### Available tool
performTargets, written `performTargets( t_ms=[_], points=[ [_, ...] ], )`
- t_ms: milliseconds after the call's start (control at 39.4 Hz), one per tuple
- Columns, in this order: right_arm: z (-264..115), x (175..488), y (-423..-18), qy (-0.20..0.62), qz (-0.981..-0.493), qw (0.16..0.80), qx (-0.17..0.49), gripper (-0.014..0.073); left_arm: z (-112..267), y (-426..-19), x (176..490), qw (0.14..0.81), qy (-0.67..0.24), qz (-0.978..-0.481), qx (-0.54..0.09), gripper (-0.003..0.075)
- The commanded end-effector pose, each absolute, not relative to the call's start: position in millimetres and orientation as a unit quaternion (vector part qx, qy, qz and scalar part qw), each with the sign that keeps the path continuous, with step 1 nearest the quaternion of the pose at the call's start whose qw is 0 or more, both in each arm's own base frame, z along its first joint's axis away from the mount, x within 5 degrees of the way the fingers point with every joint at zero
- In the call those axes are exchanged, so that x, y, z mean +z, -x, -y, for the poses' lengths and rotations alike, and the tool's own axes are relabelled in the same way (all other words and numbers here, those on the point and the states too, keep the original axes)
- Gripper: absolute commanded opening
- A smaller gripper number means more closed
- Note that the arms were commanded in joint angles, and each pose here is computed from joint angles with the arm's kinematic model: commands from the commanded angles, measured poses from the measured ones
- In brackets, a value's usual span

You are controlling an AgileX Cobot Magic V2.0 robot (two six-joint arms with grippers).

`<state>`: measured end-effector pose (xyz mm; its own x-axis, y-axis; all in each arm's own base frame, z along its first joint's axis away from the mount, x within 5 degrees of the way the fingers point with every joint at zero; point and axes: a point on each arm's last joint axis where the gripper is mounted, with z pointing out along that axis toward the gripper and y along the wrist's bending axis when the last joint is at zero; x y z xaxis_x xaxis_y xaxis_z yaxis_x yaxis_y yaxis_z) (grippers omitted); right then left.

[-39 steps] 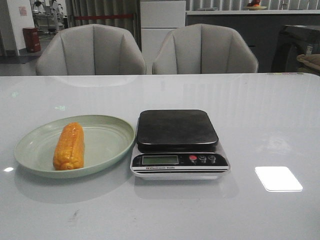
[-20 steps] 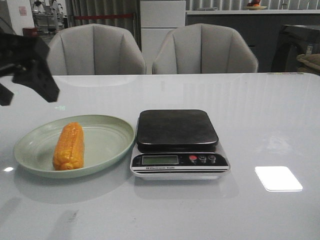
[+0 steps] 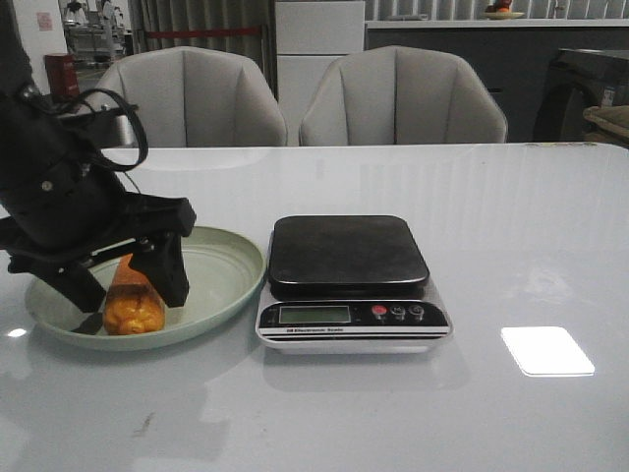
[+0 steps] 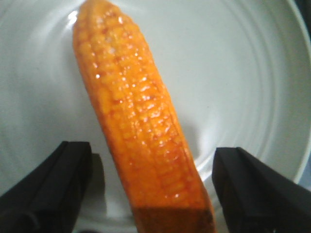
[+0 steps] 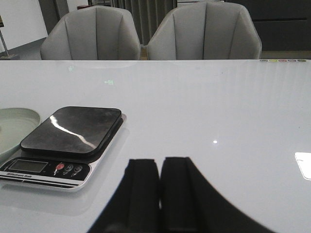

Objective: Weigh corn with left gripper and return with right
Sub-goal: 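Lower the left gripper over the corn cob on the green plate, then grasp the corn cob with the left gripper and carry it onto the scale, then open the left gripper to release the corn and lift away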

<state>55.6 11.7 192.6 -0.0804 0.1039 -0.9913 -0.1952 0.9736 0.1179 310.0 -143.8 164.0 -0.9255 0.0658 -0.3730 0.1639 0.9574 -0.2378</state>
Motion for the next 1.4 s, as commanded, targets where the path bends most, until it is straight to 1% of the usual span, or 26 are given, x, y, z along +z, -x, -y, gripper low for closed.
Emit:
performTargets(
  t_ms=[0, 102, 203, 254, 305, 406, 508, 660, 813, 863, 940, 1067, 1143, 1194, 1219, 1270, 1371],
  points=[
    [-11, 198, -55, 0.034, -0.695, 0.711, 0.105, 0.0147, 156, -317, 184, 0.213, -0.064, -0.963, -0.153, 0.0430],
    [-11, 198, -55, 0.034, -0.695, 0.711, 0.105, 0.0147, 163, -323, 194, 0.229, -0.071, -0.957, -0.161, 0.0278],
    [-11, 198, -55, 0.034, -0.695, 0.711, 0.105, 0.0147, 171, -329, 208, 0.243, -0.079, -0.951, -0.171, 0.0146],
    [-11, 198, -55, 0.034, -0.695, 0.711, 0.105, 0.0147, 177, -333, 218, 0.253, -0.084, -0.947, -0.177, 0.0108],
    [-11, 198, -55, 0.034, -0.695, 0.711, 0.105, 0.0147, 183, -336, 229, 0.264, -0.090, -0.942, -0.185, 0.0119],
    [-11, 198, -55, 0.034, -0.695, 0.711, 0.105, 0.0147, 198, -339, 247, 0.285, -0.098, -0.931, -0.208, 0.0115],
    [-11, 198, -55, 0.034, -0.695, 0.711, 0.105, 0.0147, 212, -340, 259, 0.300, -0.101, -0.920, -0.229, 0.0115],
    [-11, 198, -55, 0.034, -0.695, 0.711, 0.105, 0.0147, 235, -340, 261, 0.295, -0.108, -0.915, -0.253, 0.0115],
    [-11, 198, -55, 0.034, -0.695, 0.711, 0.105, 0.0147, 255, -340, 251, 0.289, -0.122, -0.914, -0.258, 0.0116],
    [-11, 198, -55, 0.034, -0.695, 0.711, 0.105, 0.0147, 260, -341, 249, 0.287, -0.123, -0.913, -0.262, 0.0125],
    [-11, 198, -55, 0.034, -0.695, 0.711, 0.105, 0.0147, 267, -342, 245, 0.283, -0.123, -0.913, -0.268, 0.0172],
    [-11, 198, -55, 0.034, -0.694, 0.711, 0.105, 0.0147, 277, -343, 238, 0.276, -0.121, -0.913, -0.275, 0.0354],
    [-11, 198, -55, 0.034, -0.694, 0.711, 0.105, 0.0147, 279, -345, 232, 0.268, -0.114, -0.915, -0.277, 0.0477],
    [-11, 198, -55, 0.034, -0.694, 0.711, 0.105, 0.0147, 280, -346, 230, 0.265, -0.111, -0.916, -0.280, 0.0531],
    [-11, 198, -55, 0.034, -0.694, 0.711, 0.105, 0.0147, 280, -346, 229, 0.264, -0.109, -0.916, -0.281, 0.0549],
    [-11, 198, -55, 0.034, -0.694, 0.711, 0.105, 0.0147, 281, -346, 230, 0.264, -0.109, -0.916, -0.282, 0.0558],
    [-11, 198, -55, 0.034, -0.694, 0.711, 0.105, 0.0147, 279, -343, 238, 0.267, -0.111, -0.914, -0.285, 0.0555]
  ],
)
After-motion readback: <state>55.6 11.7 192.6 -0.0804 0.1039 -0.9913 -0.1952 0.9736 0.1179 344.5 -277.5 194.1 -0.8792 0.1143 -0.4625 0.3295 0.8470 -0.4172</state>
